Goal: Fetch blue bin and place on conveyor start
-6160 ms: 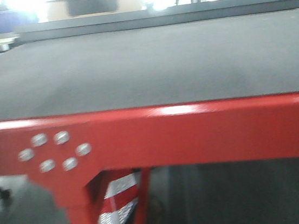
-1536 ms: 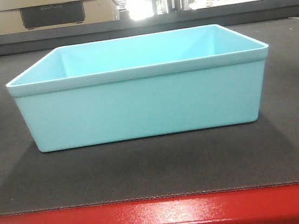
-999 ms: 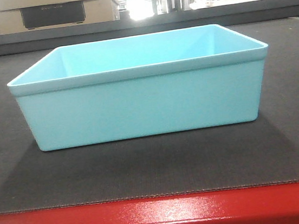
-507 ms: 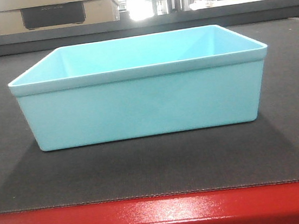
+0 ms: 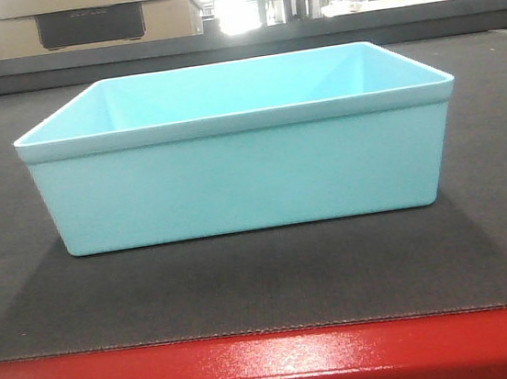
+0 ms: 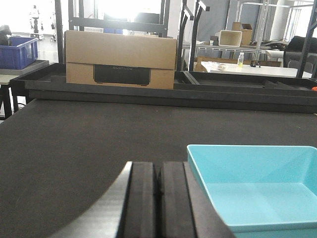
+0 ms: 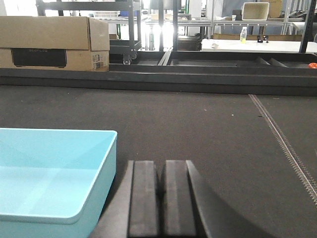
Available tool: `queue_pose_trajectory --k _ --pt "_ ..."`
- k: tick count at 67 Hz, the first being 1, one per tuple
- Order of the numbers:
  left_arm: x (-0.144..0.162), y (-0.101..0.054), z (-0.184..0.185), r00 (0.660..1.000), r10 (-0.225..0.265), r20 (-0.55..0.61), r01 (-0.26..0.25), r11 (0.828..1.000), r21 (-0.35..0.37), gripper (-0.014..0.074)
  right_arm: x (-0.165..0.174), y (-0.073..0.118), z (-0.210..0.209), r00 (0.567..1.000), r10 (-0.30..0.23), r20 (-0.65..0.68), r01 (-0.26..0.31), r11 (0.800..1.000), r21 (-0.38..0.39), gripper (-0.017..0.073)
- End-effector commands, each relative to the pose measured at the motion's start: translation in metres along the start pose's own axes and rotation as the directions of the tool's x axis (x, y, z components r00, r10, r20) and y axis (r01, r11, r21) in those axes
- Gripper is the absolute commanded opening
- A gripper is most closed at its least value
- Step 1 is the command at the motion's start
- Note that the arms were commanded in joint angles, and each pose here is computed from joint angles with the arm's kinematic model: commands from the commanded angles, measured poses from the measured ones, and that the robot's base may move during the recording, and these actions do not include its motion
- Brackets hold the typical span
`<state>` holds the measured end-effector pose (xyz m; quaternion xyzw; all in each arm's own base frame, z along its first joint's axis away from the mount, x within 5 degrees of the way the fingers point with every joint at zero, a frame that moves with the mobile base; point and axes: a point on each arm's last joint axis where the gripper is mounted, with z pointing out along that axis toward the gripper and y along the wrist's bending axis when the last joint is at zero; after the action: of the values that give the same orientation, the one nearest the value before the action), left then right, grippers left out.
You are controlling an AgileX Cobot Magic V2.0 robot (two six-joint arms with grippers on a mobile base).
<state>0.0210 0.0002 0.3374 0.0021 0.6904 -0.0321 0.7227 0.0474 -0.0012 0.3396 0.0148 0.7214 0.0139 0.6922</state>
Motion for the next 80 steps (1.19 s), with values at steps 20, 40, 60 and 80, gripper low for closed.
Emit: queue_pose_trajectory --k 20,40,60,80 --pt "-0.001 0.0 -0.001 1.0 0.001 0.02 -0.001 1.0 0.001 -0.0111 -0.001 0.0 -0.001 1.0 -0.016 0.025 0.015 1.0 0.006 -0.0162" --pt "0.006 0.001 -0.002 1.0 0.001 0.02 -0.001 1.0 -0.029 -0.0111 -0.001 0.0 -0.001 1.0 -0.016 0.025 0.015 1.0 0.006 -0.0162" --pt "0.094 0.007 0.023 1.0 0.005 0.026 -0.003 0.996 -0.084 -0.0111 -0.002 0.0 -0.001 0.999 -0.016 0.028 0.015 1.0 0.006 -0.0162" --pt "0.131 0.009 0.029 1.0 -0.006 -0.015 0.005 0.996 -0.085 -0.0111 -0.002 0.0 -0.001 0.999 -0.016 0.029 0.015 1.0 0.006 -0.0162"
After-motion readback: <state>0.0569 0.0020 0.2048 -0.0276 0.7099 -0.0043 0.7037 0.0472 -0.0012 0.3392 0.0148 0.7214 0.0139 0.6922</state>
